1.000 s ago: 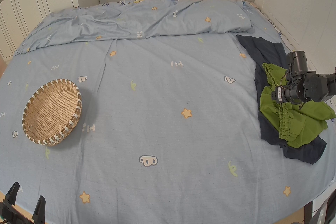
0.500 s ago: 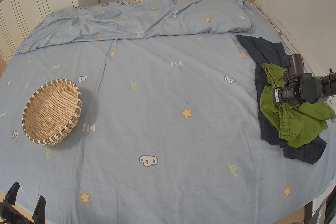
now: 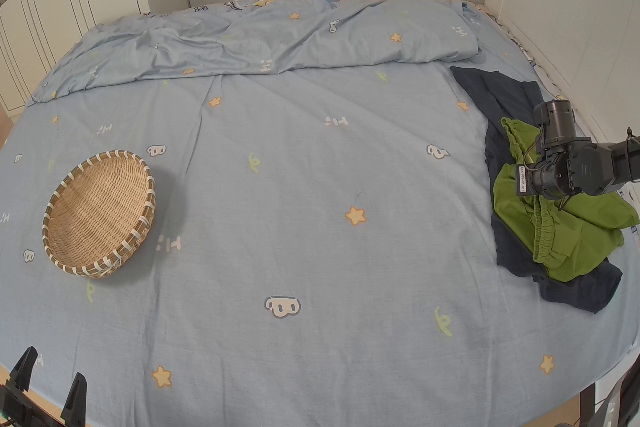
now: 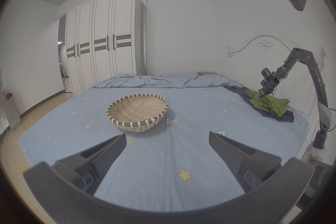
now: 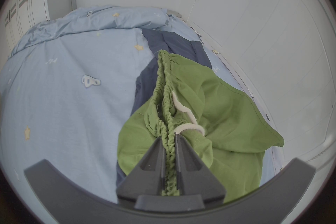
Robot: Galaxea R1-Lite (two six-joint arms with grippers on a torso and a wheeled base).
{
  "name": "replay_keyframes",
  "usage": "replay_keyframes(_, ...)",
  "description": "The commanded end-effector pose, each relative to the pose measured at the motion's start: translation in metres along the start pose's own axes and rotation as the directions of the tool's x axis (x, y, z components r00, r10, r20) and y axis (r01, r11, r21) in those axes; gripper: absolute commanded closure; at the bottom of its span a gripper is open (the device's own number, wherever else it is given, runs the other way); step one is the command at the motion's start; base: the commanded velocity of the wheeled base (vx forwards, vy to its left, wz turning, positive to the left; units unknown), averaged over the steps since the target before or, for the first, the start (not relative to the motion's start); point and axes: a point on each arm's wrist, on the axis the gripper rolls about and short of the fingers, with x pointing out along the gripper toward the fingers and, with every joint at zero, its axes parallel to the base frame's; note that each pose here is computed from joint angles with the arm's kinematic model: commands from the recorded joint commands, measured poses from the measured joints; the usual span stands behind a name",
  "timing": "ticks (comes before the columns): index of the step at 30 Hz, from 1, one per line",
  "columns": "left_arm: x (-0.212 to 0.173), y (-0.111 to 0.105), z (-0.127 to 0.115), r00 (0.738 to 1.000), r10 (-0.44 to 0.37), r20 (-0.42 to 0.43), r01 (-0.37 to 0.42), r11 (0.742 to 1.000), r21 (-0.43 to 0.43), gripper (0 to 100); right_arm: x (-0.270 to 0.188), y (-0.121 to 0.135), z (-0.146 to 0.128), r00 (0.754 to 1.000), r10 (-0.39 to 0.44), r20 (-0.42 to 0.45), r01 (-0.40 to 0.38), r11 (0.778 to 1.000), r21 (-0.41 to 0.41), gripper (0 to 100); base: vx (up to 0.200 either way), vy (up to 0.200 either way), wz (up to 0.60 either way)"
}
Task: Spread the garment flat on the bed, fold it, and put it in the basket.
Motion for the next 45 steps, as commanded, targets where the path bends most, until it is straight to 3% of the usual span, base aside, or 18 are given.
replay_keyframes(1,0.000,0.000,-0.005,1.000,0.000,0.000,0.000,1.000,0.000,0,-0.025,0.000,0.015,0.998,0.032,0.052,-0.033,0.999,0.015,100,0.000,0.000,0.00)
replay_keyframes(4,0.000,0.000,-0.005,1.000,0.000,0.000,0.000,1.000,-0.002,0,-0.041,-0.001,0.021,0.997,0.055,0.057,-0.056,0.998,0.008,100,0.000,0.000,0.00)
replay_keyframes(11,0.000,0.000,-0.005,1.000,0.000,0.000,0.000,1.000,0.000,0,-0.098,-0.003,0.038,0.979,0.199,0.044,-0.200,0.979,0.033,100,0.000,0.000,0.00)
replay_keyframes(15,0.000,0.000,-0.005,1.000,0.000,0.000,0.000,1.000,0.000,0,-0.144,0.007,0.039,0.926,0.376,-0.031,-0.374,0.926,0.054,100,0.000,0.000,0.00)
replay_keyframes(17,0.000,0.000,-0.005,1.000,0.000,0.000,0.000,1.000,0.000,0,-0.150,0.009,0.038,0.917,0.395,-0.048,-0.392,0.918,0.056,100,0.000,0.000,0.00)
replay_keyframes(18,0.000,0.000,-0.005,1.000,0.000,0.000,0.000,1.000,-0.002,0,-0.161,0.019,0.035,0.898,0.433,-0.074,-0.430,0.901,0.061,100,0.000,0.000,0.00)
replay_keyframes(21,0.000,0.000,-0.005,1.000,0.000,0.000,0.000,1.000,0.000,0,-0.176,0.038,0.031,0.870,0.486,-0.080,-0.483,0.874,0.050,100,0.000,0.000,0.00)
replay_keyframes(24,0.000,0.000,-0.005,1.000,0.000,0.000,0.000,1.000,0.000,0,-0.198,0.063,0.026,0.823,0.563,-0.069,-0.562,0.826,0.033,100,0.000,0.000,0.00)
replay_keyframes(26,0.000,0.000,-0.005,1.000,0.000,0.000,0.000,1.000,-0.002,0,-0.204,0.067,0.026,0.814,0.578,-0.061,-0.577,0.816,0.035,100,0.000,0.000,0.00)
replay_keyframes(27,0.000,0.000,-0.005,1.000,0.000,0.000,0.000,1.000,0.000,0,-0.223,0.082,0.027,0.774,0.633,-0.027,-0.631,0.774,0.059,100,0.000,0.000,0.00)
replay_keyframes(28,0.000,0.000,-0.005,1.000,0.000,0.000,0.000,1.000,0.000,0,-0.223,0.082,0.027,0.774,0.633,-0.027,-0.631,0.774,0.059,100,0.000,0.000,0.00)
replay_keyframes(29,0.000,0.000,-0.005,1.000,0.000,0.002,0.000,1.000,0.000,0,-0.239,0.097,0.025,0.736,0.677,-0.014,-0.675,0.735,0.070,100,0.000,0.000,0.00)
replay_keyframes(31,0.000,0.000,-0.005,1.000,-0.002,0.002,0.002,1.000,0.000,0,-0.250,0.110,0.025,0.704,0.710,-0.008,-0.708,0.703,0.063,100,0.000,0.000,0.00)
replay_keyframes(32,0.000,0.000,-0.005,1.000,0.000,0.002,0.000,1.000,0.000,0,-0.252,0.111,0.025,0.699,0.715,-0.004,-0.714,0.698,0.061,100,0.000,0.000,0.00)
replay_keyframes(38,0.000,0.000,-0.005,1.000,-0.002,0.002,0.002,1.000,0.000,0,-0.277,0.155,0.037,0.591,0.801,0.094,-0.806,0.587,0.071,100,0.000,0.000,0.00)
replay_keyframes(41,0.000,0.000,-0.005,1.000,-0.002,0.000,0.002,1.000,0.000,0,-0.285,0.173,0.038,0.563,0.820,0.101,-0.827,0.560,0.055,100,0.000,0.000,0.00)
replay_keyframes(45,0.000,0.000,-0.005,1.000,-0.003,0.000,0.003,1.000,0.000,0,-0.282,0.188,0.031,0.572,0.816,0.084,-0.820,0.571,0.044,100,0.000,0.000,0.00)
